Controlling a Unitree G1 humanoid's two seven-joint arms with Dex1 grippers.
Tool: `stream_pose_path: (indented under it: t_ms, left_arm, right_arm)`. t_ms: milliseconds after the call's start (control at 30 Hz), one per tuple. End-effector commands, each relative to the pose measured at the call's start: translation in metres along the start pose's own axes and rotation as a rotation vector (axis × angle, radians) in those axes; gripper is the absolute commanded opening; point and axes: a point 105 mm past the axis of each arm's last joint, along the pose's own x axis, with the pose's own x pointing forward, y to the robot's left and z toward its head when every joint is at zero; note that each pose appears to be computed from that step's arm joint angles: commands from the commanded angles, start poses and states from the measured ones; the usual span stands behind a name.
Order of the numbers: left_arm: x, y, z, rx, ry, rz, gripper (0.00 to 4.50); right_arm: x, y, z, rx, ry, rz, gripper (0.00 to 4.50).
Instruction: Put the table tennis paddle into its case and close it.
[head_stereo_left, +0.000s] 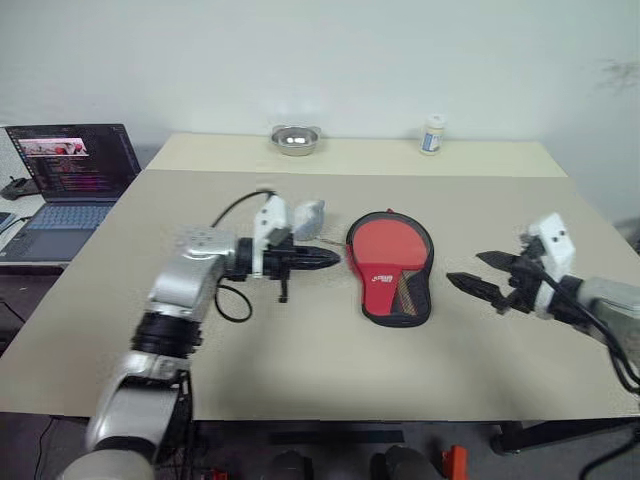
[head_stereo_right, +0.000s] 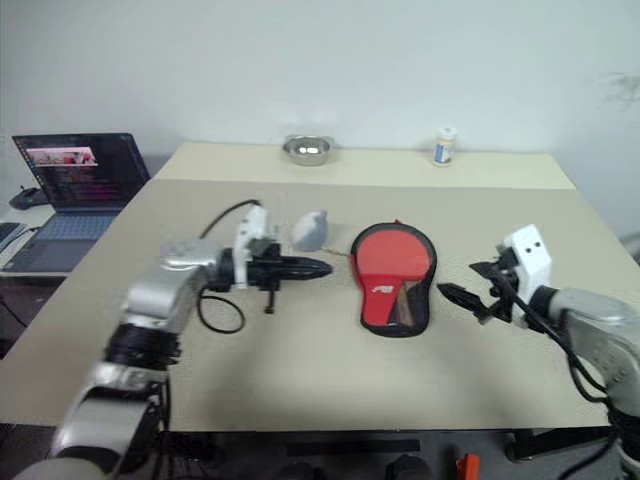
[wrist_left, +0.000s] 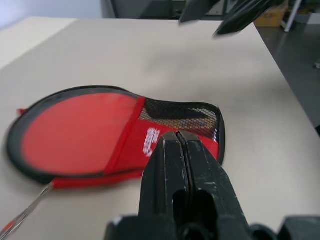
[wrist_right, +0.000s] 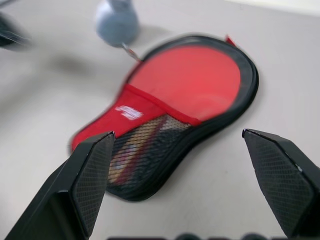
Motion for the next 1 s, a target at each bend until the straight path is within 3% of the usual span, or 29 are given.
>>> stream_pose_path:
  t_ms: [33,367,833,967,1000]
  left_arm:
    - [-0.010,-0.011,0.013,0.021,-0.036,-0.015,0.03]
    - [-0.011,-0.008,0.010,-0.005,-0.027,0.063,0.03]
    - [-0.007,-0.004,0.012,0.023,-0.014,0.075,0.03]
    - [-0.007,-0.004,0.009,0.026,0.002,0.075,0.00]
    - [-0.008,-0.005,0.009,0.026,0.004,0.075,0.00]
  right_arm:
    - [0.013,-0.010,-0.003,0.031,0.009,-0.053,4.50]
    - [0.059,-0.020,-0.020,0.108,0.052,-0.080,4.50]
    - [0.085,-0.013,-0.057,0.088,0.191,-0.039,4.50]
    - [0.092,-0.008,-0.066,0.086,0.231,-0.018,3.64]
    - [0.093,-0.007,-0.067,0.088,0.236,-0.016,3.24]
